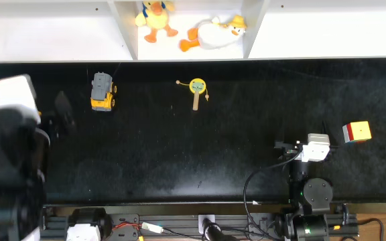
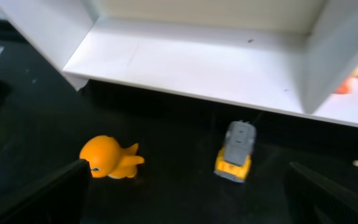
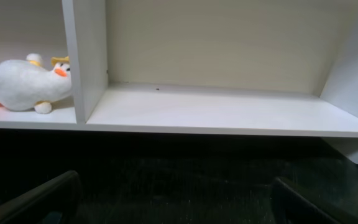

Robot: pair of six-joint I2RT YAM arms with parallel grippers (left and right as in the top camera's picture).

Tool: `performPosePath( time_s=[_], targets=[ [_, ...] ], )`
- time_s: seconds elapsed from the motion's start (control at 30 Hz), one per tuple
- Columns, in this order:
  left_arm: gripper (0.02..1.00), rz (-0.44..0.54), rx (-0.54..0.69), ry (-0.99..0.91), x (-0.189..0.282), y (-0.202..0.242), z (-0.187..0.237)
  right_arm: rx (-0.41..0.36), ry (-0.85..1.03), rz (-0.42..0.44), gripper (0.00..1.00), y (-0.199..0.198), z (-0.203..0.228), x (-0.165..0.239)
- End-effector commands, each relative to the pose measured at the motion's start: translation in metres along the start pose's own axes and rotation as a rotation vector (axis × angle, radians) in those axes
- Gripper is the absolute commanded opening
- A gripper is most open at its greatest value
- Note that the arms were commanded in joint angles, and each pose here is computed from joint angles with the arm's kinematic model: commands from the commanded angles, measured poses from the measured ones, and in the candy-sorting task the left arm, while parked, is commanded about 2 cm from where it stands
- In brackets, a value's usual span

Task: Store Toys

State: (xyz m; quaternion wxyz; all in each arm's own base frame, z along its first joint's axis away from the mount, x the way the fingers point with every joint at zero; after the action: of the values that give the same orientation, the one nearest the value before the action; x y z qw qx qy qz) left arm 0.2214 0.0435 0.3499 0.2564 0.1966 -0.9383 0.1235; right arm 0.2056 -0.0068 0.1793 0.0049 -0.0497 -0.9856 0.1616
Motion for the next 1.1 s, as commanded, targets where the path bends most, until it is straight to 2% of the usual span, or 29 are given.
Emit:
performPosePath(
  time_s=[0.03, 0.13, 0.33, 0.47, 0.63, 0.8, 0.93, 1.1],
  targets=[
    [0.991, -0.072, 0.033, 0.045, -0.022, 0.019, -0.008, -0.007, 0.001, 0.007, 0.993, 0.0, 0.003, 0.0],
    [0.993, -0.066, 0.072, 0.071, -0.036, 0.041, -0.013, -0.007, 0.001, 0.007, 0.996, 0.0, 0.003, 0.0],
    [0.996, -0.123, 0.084, 0.05, -0.05, 0.097, -0.027, -0.007, 0.001, 0.007, 0.996, 0.0, 0.003, 0.0],
    [0.996, -0.166, 0.025, 0.108, -0.068, 0.125, -0.022, -0.007, 0.001, 0.007, 0.996, 0.0, 0.003, 0.0],
    [0.996, -0.029, -0.076, 0.208, -0.105, 0.129, -0.008, -0.007, 0.001, 0.007, 0.996, 0.0, 0.003, 0.0],
    [0.996, 0.016, -0.141, 0.317, -0.139, 0.138, 0.012, -0.007, 0.001, 0.007, 0.996, 0.0, 0.003, 0.0],
    [0.998, 0.064, -0.129, 0.367, -0.16, 0.145, 0.025, -0.007, 0.001, 0.007, 0.996, 0.0, 0.003, 0.0],
    [0.998, 0.093, -0.117, 0.368, -0.164, 0.161, 0.031, -0.007, 0.001, 0.007, 0.996, 0.0, 0.003, 0.0]
  ],
)
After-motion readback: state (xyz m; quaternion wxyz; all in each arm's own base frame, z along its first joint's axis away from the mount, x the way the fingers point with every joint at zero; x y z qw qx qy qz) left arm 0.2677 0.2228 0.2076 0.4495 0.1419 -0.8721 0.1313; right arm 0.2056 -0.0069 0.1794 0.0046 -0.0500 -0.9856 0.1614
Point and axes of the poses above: each gripper's point midway between its finger pads, its own x axis back along the fingers, its own y axis along the line the jaws close on, z = x × y, the point moved 4 cm from there along x, back along the fingers, and after that the axes turned 15 degrees about x, right-handed, at the moved point
